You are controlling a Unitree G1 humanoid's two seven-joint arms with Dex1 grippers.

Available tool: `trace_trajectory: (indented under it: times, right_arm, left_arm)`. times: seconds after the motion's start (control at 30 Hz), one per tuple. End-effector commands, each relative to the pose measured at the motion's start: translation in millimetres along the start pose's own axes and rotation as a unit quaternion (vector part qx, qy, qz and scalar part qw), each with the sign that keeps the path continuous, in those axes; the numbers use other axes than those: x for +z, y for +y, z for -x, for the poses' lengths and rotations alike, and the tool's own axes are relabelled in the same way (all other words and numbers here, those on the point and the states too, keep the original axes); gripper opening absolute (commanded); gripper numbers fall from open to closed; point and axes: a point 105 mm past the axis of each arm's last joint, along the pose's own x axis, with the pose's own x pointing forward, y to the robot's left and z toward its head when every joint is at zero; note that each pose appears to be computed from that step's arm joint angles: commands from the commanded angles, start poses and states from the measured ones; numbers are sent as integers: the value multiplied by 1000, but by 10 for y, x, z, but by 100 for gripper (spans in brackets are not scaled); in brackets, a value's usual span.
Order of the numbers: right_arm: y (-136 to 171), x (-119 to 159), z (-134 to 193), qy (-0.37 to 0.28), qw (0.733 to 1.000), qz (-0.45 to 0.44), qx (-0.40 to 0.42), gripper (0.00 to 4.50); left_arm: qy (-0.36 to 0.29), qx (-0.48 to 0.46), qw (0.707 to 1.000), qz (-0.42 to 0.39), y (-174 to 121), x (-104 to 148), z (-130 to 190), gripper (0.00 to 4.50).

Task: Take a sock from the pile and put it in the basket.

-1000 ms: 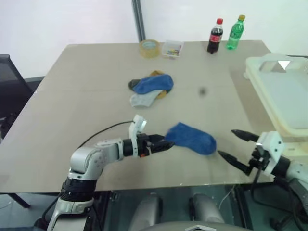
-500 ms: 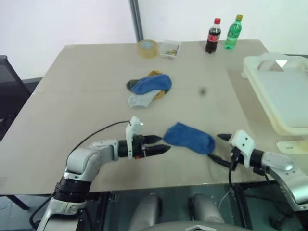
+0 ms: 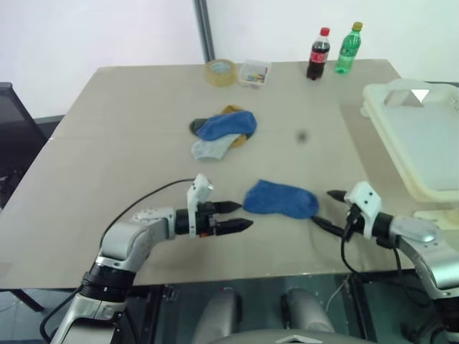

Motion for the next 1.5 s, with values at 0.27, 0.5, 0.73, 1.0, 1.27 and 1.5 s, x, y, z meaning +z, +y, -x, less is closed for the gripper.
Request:
trace_trajectory:
  times: [0.27,0.5,0.73,1.0,1.27,1.5]
  right_arm:
    - [-7,332,572,-42,999,-14,-9,450]
    - [45,598,30,-65,996,50,-19,450]
    - [140,850,-621,-42,996,79,-5,450]
    - [302,1025,-1106,-27,994,100,45,450]
    - [599,1073,-1225,-24,985,123,122,450]
    - [654,951,-1288,9,982,120,148,374]
  left_arm:
    - [4,98,995,7,308,17,356,449]
    - [-38,105,993,38,417,141,269,449]
    - [-31,121,991,43,563,96,483,449]
    - [-26,96,995,2,521,161,715,449]
    - [-14,104,993,-46,539,120,777,449]
    - [-15,104,993,-46,532,78,741,450]
